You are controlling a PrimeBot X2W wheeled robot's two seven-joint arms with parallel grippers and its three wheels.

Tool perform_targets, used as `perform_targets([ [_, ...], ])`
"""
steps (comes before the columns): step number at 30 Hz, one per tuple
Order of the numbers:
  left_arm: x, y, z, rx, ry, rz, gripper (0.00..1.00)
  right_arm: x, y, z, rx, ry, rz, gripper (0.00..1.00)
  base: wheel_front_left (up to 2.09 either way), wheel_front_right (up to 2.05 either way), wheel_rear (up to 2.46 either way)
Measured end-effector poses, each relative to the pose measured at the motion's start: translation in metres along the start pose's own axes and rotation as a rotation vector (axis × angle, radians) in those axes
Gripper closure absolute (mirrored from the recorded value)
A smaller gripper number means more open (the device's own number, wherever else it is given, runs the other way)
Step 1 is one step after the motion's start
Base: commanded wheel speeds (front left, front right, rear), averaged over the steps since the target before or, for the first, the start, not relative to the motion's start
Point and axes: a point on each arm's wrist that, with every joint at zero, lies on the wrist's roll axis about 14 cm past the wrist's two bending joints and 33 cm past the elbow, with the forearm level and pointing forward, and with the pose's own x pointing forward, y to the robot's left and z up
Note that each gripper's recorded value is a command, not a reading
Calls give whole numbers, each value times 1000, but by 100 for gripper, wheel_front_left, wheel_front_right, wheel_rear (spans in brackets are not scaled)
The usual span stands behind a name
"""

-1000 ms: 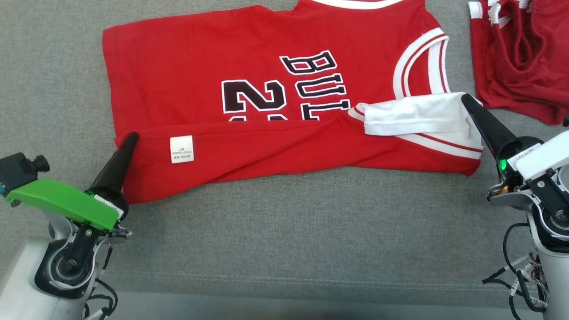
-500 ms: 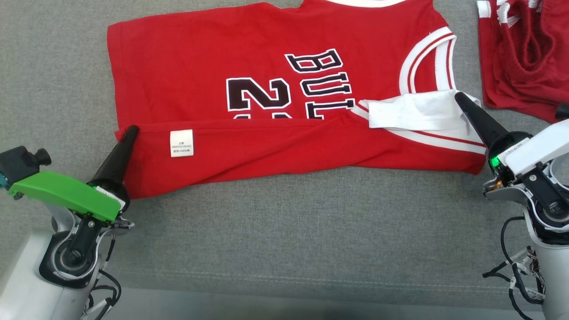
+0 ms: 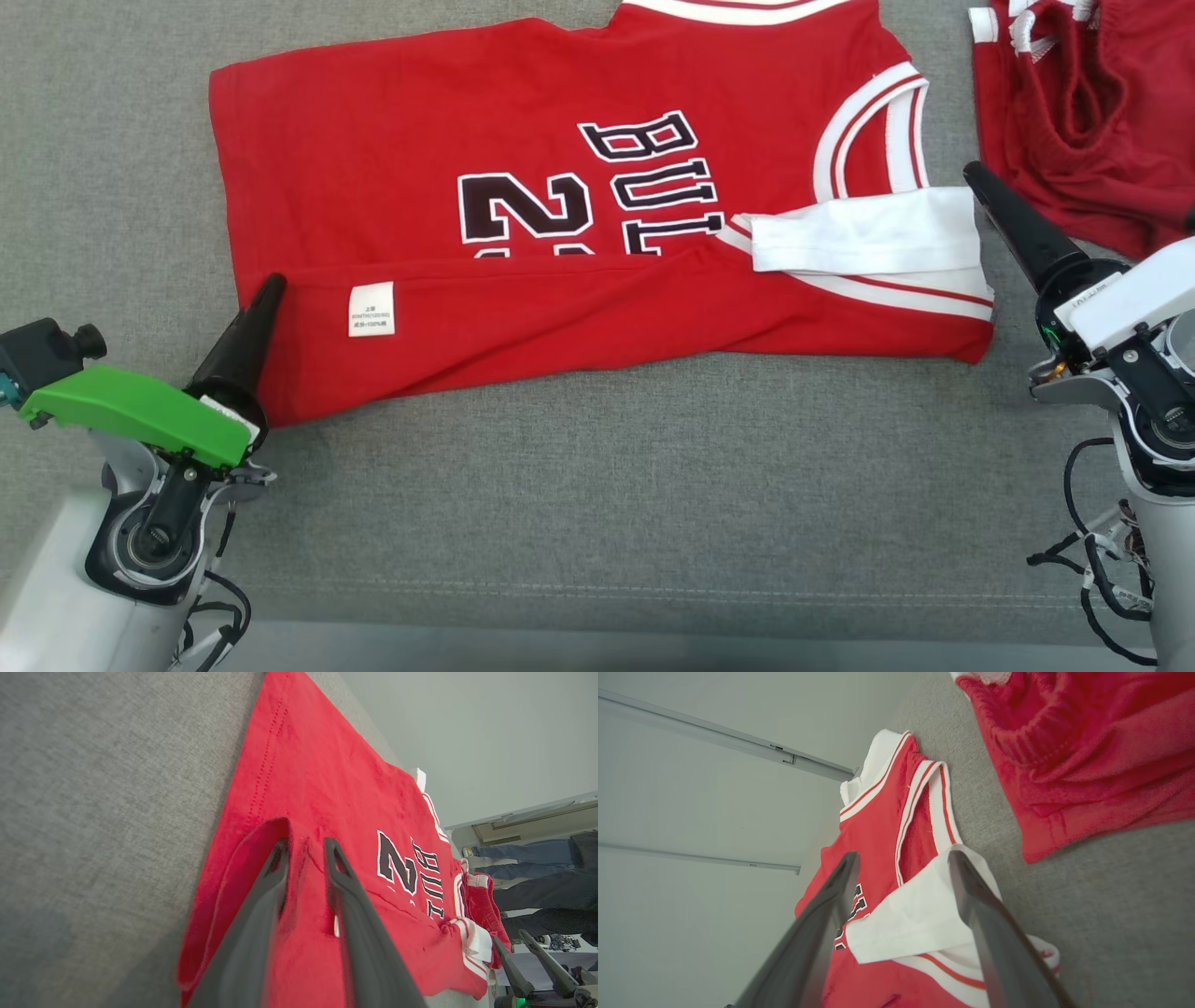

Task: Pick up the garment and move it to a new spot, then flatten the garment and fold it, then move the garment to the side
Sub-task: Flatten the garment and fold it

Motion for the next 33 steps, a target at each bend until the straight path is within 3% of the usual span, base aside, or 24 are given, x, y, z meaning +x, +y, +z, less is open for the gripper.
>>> perform_targets([
  [1,0,1,0,2,0,3,19,-2,0,2,-11,-7,-3,0,0,0,0],
  [2,-1,1,0,3,0,5,19,-3,0,5,-28,-14,-7,0,0,0,0],
  [3,-2,1,1,4,-2,5,9,-5,-1,8,-44,-22,-13,0,0,0,0],
  [5,-3,2,1,6,-5,9,0,-10,-3,14,-54,-41,-21,0,0,0,0],
  [10,-10,8,8,23,-34,33,0,-26,-6,19,-54,-88,-37,0,0,0,0],
  [15,-22,13,10,10,-71,48,0,-42,-10,2,-15,-83,-46,0,0,0,0],
  [21,-30,-8,-14,-81,-54,-10,0,-65,-25,-24,59,-74,-89,0,0,0,0],
  [25,-35,-16,-34,-201,-41,-25,0,-74,-32,-38,107,-68,-109,0,0,0,0],
  [33,-43,2,-45,-269,-38,47,0,-74,-38,-57,152,-48,-131,0,0,0,0],
])
